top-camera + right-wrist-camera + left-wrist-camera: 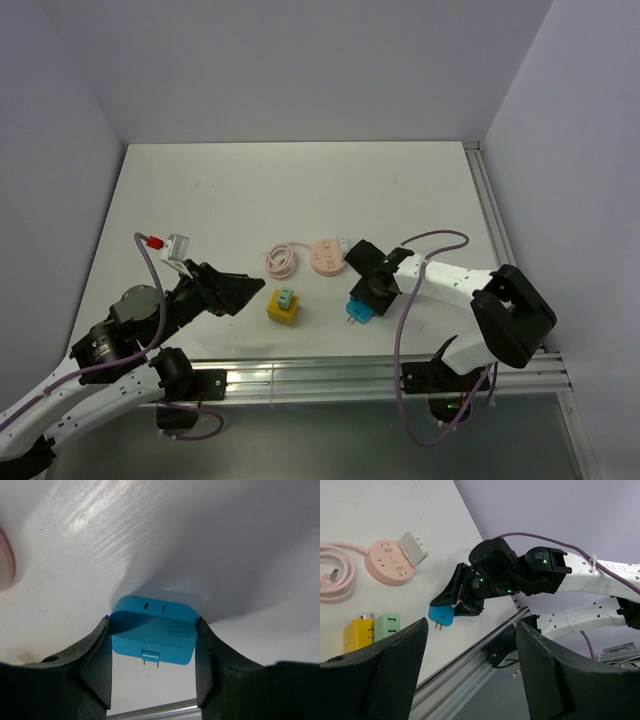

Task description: Insert the plug

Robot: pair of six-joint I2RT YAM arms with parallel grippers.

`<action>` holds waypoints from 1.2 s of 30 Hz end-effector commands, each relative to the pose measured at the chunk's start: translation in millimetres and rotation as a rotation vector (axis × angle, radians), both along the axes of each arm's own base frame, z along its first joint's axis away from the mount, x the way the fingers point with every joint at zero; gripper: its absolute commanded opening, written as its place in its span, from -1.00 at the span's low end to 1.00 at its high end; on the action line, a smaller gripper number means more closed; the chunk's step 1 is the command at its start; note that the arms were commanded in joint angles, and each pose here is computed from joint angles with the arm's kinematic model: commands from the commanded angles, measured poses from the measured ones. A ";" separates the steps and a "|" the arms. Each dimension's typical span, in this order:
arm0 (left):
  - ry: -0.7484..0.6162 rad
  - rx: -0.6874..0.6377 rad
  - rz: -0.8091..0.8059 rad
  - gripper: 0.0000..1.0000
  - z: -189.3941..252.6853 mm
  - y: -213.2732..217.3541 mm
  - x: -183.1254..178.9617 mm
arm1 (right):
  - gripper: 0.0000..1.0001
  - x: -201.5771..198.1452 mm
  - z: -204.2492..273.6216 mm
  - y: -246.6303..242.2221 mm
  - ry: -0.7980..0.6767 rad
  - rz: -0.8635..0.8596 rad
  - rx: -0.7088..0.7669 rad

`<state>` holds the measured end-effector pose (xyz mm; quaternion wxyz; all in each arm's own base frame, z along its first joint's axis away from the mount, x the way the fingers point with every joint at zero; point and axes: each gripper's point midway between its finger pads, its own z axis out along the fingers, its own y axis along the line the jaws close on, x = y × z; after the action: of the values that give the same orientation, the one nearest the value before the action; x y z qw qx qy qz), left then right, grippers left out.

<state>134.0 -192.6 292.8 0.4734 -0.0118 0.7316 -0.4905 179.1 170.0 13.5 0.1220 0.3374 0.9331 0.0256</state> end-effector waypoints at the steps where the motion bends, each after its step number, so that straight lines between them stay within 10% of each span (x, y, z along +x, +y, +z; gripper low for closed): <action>1: -0.007 -0.017 0.007 0.52 11.0 2.0 0.0 | -0.37 14.6 13.7 13.7 -0.087 0.013 0.047; 6: -0.022 -0.011 -0.055 0.49 11.8 -13.3 -1.9 | -1.00 42.3 77.1 49.9 -0.272 0.222 0.172; 14: -0.122 -0.049 -0.203 0.48 20.2 -52.3 -4.6 | -1.00 37.0 228.9 133.6 -0.605 0.521 0.644; 36: -0.037 -0.054 -0.072 -0.01 5.9 -70.9 33.7 | -1.00 -7.7 280.5 155.8 -0.648 0.647 0.758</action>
<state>162.4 -264.0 275.7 0.4507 0.0315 0.7340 -0.5071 180.4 322.7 276.1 0.2477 0.0577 0.8456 0.4693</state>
